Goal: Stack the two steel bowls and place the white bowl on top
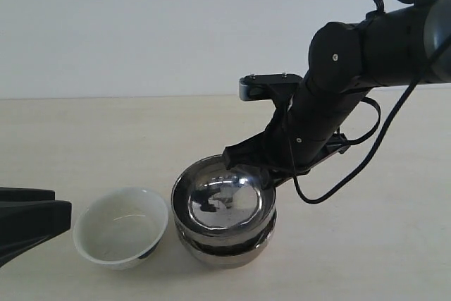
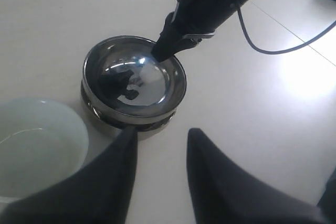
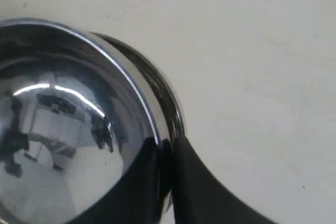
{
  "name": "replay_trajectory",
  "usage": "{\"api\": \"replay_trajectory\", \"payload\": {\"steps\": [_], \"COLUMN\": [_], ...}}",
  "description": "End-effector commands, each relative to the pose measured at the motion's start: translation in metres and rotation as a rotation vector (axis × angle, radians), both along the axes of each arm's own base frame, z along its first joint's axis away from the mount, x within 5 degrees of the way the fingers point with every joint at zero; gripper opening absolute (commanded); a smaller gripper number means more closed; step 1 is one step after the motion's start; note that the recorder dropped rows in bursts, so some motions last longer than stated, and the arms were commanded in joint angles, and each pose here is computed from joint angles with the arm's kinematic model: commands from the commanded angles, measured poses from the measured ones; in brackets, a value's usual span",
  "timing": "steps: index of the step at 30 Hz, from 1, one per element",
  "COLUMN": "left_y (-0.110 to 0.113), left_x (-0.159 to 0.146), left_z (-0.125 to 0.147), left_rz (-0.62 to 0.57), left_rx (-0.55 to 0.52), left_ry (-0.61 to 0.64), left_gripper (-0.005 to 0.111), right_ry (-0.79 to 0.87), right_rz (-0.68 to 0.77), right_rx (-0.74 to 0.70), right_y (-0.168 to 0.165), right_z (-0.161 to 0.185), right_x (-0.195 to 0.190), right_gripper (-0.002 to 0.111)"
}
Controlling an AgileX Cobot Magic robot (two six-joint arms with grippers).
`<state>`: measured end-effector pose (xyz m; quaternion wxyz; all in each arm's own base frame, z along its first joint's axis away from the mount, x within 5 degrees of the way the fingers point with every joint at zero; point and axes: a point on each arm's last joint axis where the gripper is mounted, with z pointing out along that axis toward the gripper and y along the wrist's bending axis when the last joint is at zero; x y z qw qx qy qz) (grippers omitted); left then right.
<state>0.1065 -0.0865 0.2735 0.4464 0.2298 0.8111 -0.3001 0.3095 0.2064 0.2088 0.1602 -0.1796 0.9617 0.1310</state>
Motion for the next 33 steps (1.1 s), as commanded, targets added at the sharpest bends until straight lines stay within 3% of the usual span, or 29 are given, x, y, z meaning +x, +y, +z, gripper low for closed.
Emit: {"api": "replay_trajectory", "payload": {"steps": [1, 23, 33], "left_y": [0.000, 0.000, 0.000], "left_x": [-0.001, -0.001, -0.001], "left_z": [-0.001, -0.001, -0.001], "left_rz": [0.004, 0.002, 0.001], "left_rx": [-0.005, -0.005, -0.005], "left_ry": [0.003, 0.004, 0.005], "left_gripper": [0.031, 0.031, 0.031], "right_ry": [0.003, 0.044, 0.068], "right_rz": [0.002, -0.019, -0.038], "right_rx": [-0.003, 0.015, 0.001], "right_y": [-0.001, 0.001, 0.004], "right_z": [0.002, 0.001, -0.017], "right_x": [0.000, -0.003, 0.002], "right_gripper": [0.000, 0.000, 0.001]}}
